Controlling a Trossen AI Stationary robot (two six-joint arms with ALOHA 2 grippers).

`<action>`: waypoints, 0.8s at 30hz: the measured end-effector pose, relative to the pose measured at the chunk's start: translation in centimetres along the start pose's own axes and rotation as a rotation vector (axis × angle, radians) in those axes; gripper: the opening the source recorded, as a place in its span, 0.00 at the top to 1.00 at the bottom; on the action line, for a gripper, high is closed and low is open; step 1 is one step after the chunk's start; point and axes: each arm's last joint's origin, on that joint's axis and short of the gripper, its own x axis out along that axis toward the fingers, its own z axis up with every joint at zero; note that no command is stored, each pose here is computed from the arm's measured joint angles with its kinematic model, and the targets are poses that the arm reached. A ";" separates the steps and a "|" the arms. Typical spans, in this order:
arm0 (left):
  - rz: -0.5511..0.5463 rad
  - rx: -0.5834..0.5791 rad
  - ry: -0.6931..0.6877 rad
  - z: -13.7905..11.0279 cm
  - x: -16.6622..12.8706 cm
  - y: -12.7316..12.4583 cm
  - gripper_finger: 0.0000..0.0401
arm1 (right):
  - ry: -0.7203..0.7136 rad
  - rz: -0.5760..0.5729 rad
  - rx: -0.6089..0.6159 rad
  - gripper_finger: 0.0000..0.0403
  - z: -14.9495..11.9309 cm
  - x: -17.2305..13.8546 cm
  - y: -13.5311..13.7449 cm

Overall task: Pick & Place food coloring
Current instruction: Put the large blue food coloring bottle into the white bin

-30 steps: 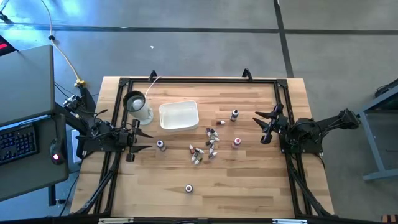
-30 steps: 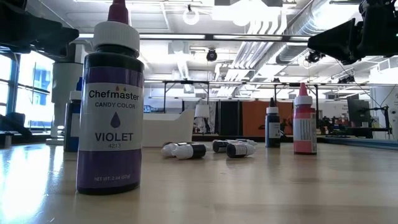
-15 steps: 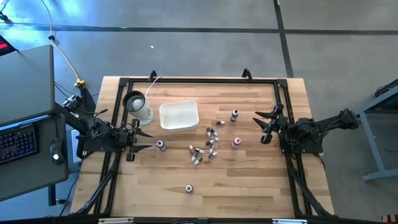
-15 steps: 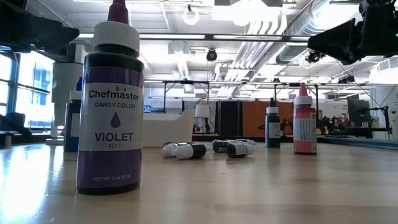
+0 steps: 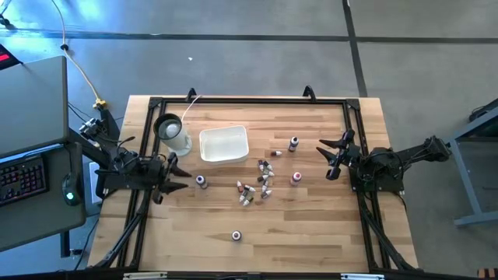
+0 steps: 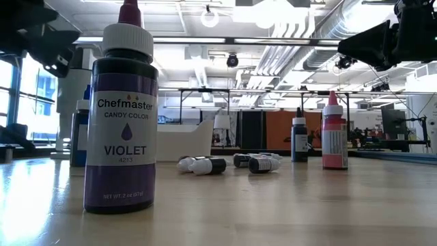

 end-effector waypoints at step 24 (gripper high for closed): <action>0.239 0.047 0.035 0.7 0.7 0.0 0.57 | 0.001 0.000 0.000 0.68 0.0 0.0 0.0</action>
